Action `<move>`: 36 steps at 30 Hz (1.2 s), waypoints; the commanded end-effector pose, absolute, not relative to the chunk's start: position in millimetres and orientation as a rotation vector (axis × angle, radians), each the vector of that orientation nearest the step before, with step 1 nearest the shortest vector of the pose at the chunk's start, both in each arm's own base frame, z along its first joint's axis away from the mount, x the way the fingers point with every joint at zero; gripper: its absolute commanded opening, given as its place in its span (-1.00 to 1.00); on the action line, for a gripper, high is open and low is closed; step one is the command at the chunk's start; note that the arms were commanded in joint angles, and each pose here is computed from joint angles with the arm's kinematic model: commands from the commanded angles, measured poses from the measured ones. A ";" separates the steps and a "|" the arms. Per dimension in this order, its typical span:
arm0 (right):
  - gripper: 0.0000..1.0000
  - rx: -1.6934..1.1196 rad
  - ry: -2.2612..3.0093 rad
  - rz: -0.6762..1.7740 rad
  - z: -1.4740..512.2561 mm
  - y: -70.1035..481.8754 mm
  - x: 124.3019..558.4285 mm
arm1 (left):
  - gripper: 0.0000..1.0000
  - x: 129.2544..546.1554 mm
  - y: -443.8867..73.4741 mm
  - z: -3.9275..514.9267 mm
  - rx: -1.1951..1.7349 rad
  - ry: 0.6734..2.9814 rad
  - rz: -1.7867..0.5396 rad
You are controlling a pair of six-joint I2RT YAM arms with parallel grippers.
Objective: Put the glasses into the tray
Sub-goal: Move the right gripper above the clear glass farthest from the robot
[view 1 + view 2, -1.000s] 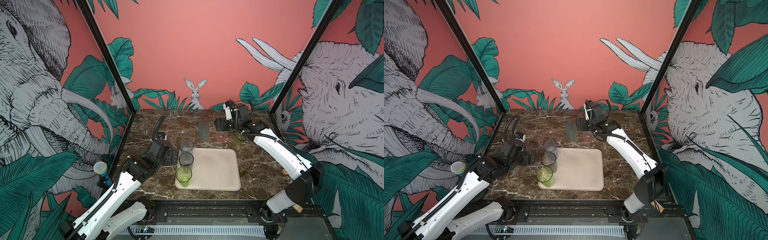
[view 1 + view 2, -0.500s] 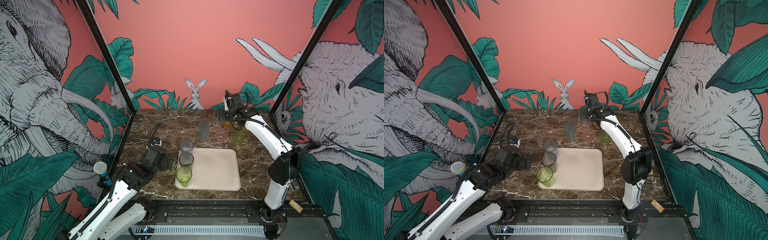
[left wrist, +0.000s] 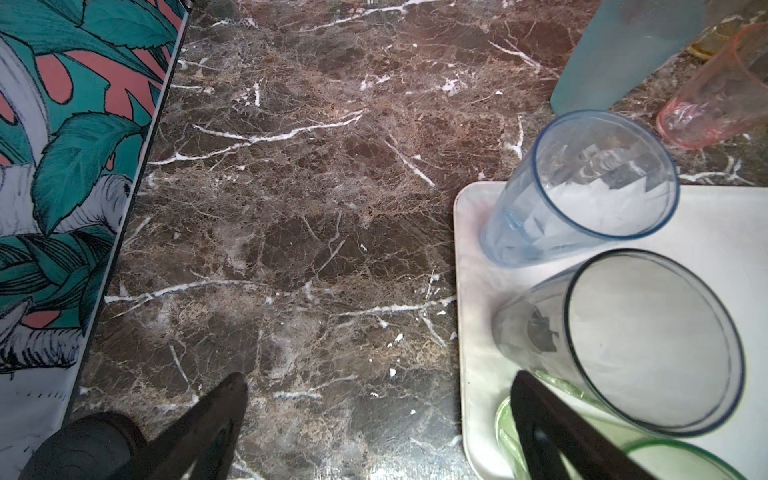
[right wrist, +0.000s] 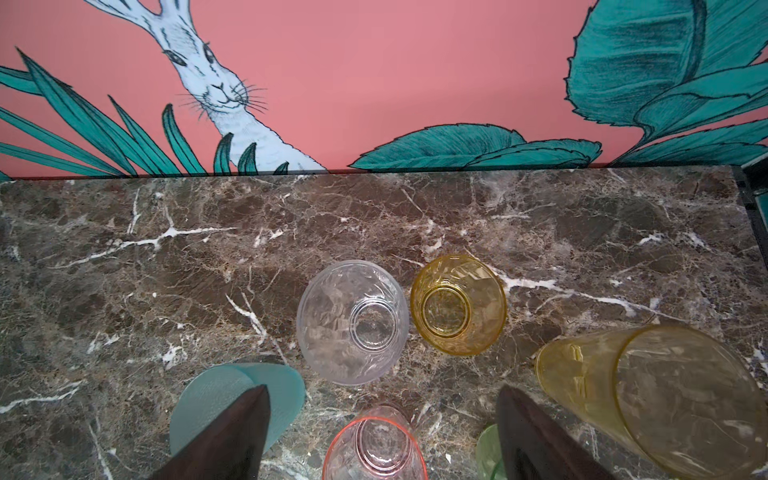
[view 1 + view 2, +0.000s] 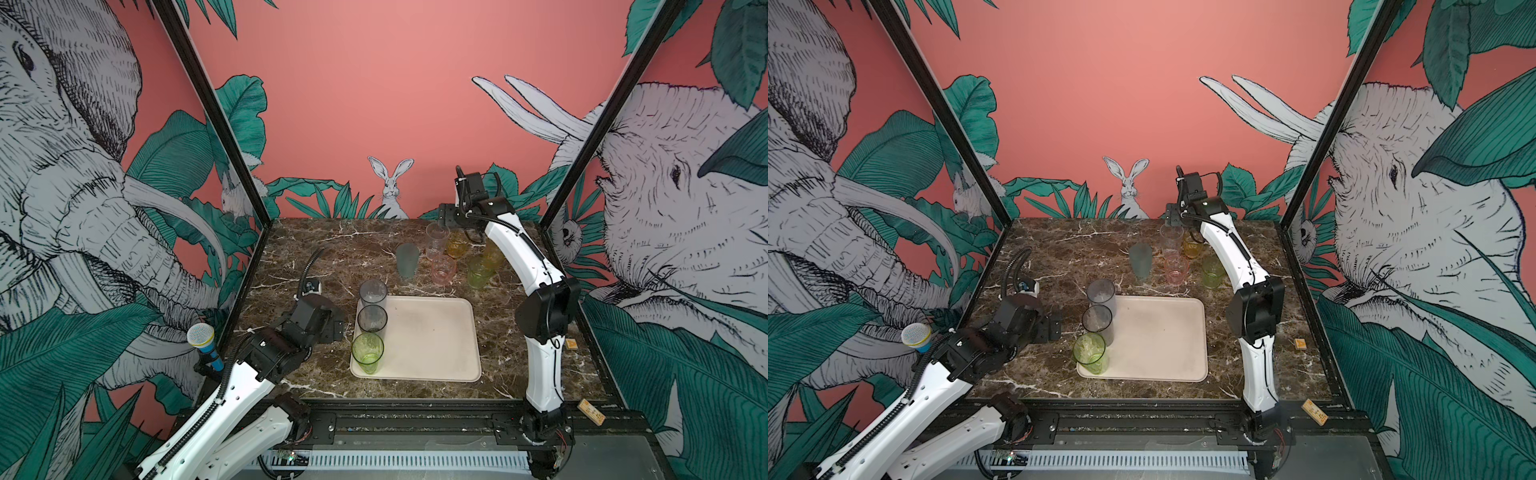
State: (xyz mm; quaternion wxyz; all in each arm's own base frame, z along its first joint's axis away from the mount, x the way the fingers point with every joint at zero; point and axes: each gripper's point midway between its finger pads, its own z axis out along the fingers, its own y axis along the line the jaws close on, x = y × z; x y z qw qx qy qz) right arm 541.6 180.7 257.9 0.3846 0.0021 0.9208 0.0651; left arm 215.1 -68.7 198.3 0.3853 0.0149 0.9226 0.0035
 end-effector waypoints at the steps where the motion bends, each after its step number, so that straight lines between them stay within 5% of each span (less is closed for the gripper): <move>1: 0.72 0.034 2.382 0.157 249.7 174.8 547.0 | 0.99 209.0 -58.5 193.3 -0.003 2.360 0.039; 13: 0.59 0.072 2.448 0.191 215.1 176.0 561.5 | 0.99 206.4 -56.2 193.8 -0.021 2.356 0.033; 36: 0.00 0.043 2.526 0.133 172.9 171.6 566.5 | 0.99 205.1 -56.5 199.4 -0.025 2.325 0.000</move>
